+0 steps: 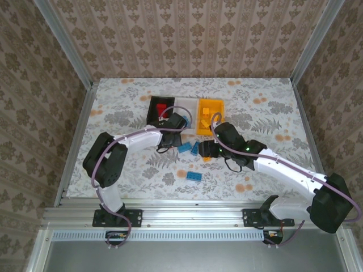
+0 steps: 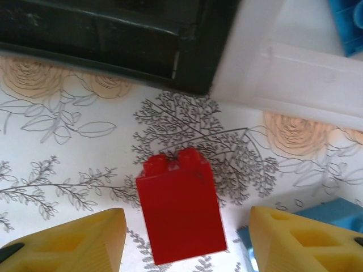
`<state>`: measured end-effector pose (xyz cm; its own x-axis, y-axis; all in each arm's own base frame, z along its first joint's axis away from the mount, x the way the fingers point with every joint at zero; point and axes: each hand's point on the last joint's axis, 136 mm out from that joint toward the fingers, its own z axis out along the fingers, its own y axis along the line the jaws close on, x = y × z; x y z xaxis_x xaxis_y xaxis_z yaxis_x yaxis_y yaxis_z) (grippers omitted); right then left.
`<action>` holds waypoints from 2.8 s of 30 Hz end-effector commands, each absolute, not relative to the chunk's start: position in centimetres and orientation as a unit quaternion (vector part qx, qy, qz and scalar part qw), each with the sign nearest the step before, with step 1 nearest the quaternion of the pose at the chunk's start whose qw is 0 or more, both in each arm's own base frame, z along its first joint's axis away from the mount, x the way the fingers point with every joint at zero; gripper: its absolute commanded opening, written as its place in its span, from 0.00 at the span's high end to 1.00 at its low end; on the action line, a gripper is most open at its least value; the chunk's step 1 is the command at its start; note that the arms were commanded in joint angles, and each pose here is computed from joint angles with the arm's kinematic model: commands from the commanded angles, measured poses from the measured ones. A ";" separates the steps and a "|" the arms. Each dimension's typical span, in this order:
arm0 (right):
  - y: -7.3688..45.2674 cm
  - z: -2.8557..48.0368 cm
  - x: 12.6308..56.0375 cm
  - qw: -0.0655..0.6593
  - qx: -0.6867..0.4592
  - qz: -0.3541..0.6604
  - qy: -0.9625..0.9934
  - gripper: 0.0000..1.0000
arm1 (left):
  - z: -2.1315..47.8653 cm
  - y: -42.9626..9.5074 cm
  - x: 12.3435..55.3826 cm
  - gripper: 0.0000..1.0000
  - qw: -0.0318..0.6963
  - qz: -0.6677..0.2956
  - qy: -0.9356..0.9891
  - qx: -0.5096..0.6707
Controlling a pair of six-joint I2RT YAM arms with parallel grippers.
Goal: Sort the legos into containers by color
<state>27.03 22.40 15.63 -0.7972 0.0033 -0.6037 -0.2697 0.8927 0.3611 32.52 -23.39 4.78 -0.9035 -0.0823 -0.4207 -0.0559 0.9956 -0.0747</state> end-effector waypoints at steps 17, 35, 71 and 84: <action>21.6 14.6 26.1 0.308 -0.058 0.219 0.924 0.38 | 6.3 -22.7 32.8 0.68 0.254 -0.038 0.966 -0.019; 18.1 8.8 30.1 0.289 0.016 0.121 0.949 0.26 | 14.2 -19.2 45.6 0.58 0.304 -0.036 0.951 0.026; 18.0 4.5 33.8 0.271 -0.006 0.027 0.962 0.63 | 14.7 -23.4 29.0 0.23 0.338 -0.188 0.918 0.081; 18.3 13.4 41.1 0.347 -0.040 0.013 0.937 0.59 | 12.5 -24.8 27.5 0.22 0.318 -0.200 0.923 0.083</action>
<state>38.99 19.08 14.50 -0.7356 0.0009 -0.6775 -0.0703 0.9945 0.0777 27.79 -24.54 13.08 -0.7739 0.0555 -0.6309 0.3048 0.9058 -0.2942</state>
